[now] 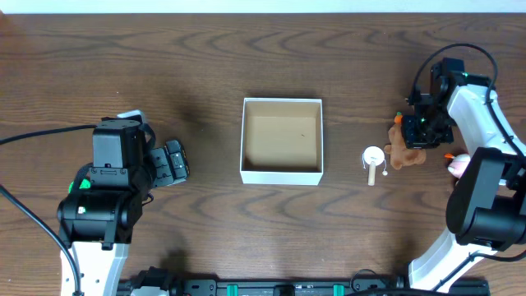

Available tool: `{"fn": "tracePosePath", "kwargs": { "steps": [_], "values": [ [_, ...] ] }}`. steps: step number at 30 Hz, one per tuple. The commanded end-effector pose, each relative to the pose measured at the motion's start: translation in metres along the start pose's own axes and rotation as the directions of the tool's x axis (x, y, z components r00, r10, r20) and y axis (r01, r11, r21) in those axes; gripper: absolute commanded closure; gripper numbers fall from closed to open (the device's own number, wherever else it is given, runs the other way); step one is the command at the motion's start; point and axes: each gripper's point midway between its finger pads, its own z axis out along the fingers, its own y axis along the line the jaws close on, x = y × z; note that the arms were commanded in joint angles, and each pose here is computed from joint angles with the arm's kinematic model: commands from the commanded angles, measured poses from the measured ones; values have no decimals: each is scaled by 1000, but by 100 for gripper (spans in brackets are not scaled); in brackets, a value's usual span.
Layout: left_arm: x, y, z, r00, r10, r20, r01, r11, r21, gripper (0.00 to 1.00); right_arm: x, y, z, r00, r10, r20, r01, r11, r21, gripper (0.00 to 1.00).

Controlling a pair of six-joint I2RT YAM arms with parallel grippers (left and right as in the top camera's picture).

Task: Pack container
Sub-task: 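Reach the right gripper down and grasp the brown plush hamster, then carry the hamster left into the white box and release it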

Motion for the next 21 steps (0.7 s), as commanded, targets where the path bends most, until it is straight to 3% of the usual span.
{"fn": "tracePosePath", "kwargs": {
  "steps": [1, 3, 9, 14, 21],
  "values": [
    [-7, 1, -5, 1000, -8, 21, 8, 1000, -2, 2, -9, 13, -15, 999, -15, 44, 16, 1000, -9, 94],
    [-7, 1, -5, 1000, -8, 21, 8, 1000, -2, 2, -14, 18, -31, 996, -31, 81, 31, 1000, 0, 99],
    [-7, 1, -5, 1000, -8, 20, 8, 1000, -2, 2, -37, 48, -116, 942, -134, 308, 124, 991, 52, 99],
    [-7, 1, -5, 1000, -8, 20, 8, 1000, -3, 2, -38, 114, -181, 796, -360, 486, 350, 930, 116, 99],
    [-6, 1, -5, 1000, -8, 19, 8, 1000, -3, 2, -14, 225, -193, 607, -577, 546, 604, 782, 154, 99]
  ]
}}
